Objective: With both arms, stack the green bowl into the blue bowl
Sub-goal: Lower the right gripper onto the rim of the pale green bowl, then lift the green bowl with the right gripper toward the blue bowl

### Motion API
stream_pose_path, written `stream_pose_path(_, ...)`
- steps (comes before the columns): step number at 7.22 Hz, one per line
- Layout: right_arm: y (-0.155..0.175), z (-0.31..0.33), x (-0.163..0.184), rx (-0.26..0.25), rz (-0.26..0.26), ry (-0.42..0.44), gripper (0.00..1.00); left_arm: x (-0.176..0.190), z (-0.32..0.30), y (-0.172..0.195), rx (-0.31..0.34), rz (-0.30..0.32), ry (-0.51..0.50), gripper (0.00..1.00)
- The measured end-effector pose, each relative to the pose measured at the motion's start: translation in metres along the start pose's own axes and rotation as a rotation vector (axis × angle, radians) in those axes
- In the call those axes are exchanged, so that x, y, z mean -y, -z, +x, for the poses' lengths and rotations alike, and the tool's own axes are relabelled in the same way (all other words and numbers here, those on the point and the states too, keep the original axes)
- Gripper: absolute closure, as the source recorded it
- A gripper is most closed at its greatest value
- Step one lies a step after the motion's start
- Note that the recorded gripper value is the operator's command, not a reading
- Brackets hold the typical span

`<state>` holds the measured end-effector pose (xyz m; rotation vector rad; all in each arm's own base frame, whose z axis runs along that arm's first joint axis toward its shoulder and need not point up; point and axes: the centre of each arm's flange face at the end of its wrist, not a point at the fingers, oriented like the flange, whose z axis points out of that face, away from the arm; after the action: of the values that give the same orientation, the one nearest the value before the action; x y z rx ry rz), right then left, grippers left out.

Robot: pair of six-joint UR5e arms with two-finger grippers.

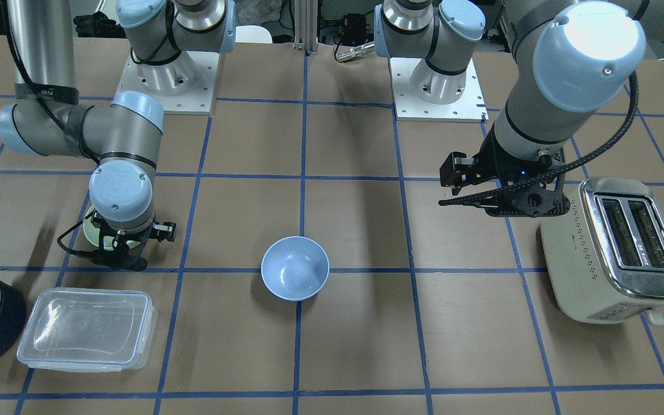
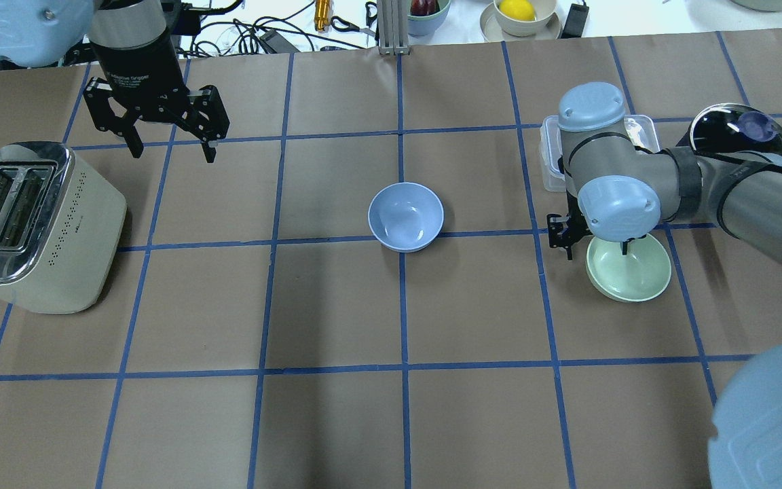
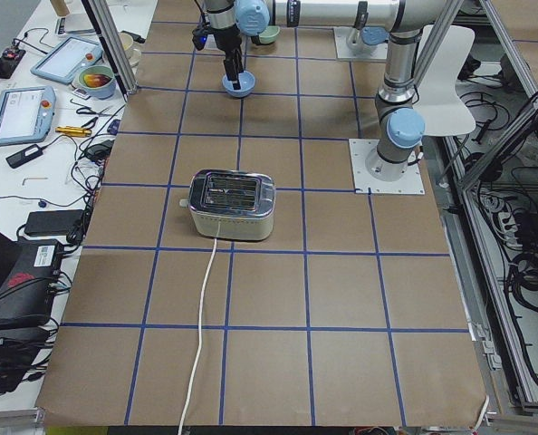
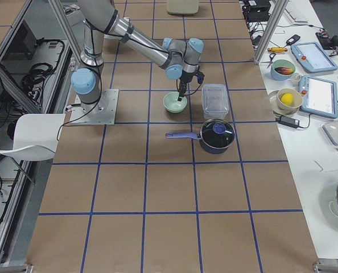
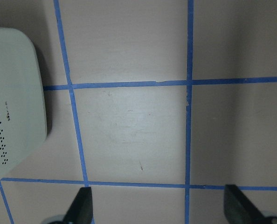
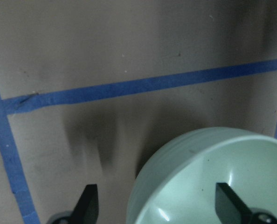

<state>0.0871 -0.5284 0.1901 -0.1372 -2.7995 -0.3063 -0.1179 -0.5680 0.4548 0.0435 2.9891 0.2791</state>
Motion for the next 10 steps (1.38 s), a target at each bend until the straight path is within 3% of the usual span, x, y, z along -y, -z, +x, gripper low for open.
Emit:
stream_pose_path(2, 0.000, 0.001, 0.000, -0.010, -0.003, 0.004, 1.00, -0.001, 0.002, -0.004, 0.000, -0.006, -0.001, 0.00)
stream_pose_path(4, 0.008, 0.008, 0.001, -0.057, -0.005, 0.015, 1.00, -0.003, 0.003, -0.007, 0.000, -0.010, -0.001, 0.00)
stream_pose_path(6, 0.049, 0.017, 0.011, -0.062, -0.006, 0.020, 1.00, -0.005, 0.002, -0.006, 0.001, -0.006, -0.001, 0.00)
stream_pose_path(7, 0.086, 0.022, 0.020, -0.026, 0.000, 0.010, 1.00, -0.005, 0.001, -0.006, 0.002, -0.005, -0.001, 0.00)
stream_pose_path(8, 0.127, 0.022, 0.029, 0.046, 0.019, -0.022, 1.00, -0.006, 0.001, -0.005, 0.002, -0.003, -0.001, 0.00)
stream_pose_path(10, 0.188, -0.012, 0.032, 0.157, 0.083, -0.094, 1.00, -0.006, 0.000, -0.004, 0.004, -0.001, -0.001, 0.00)
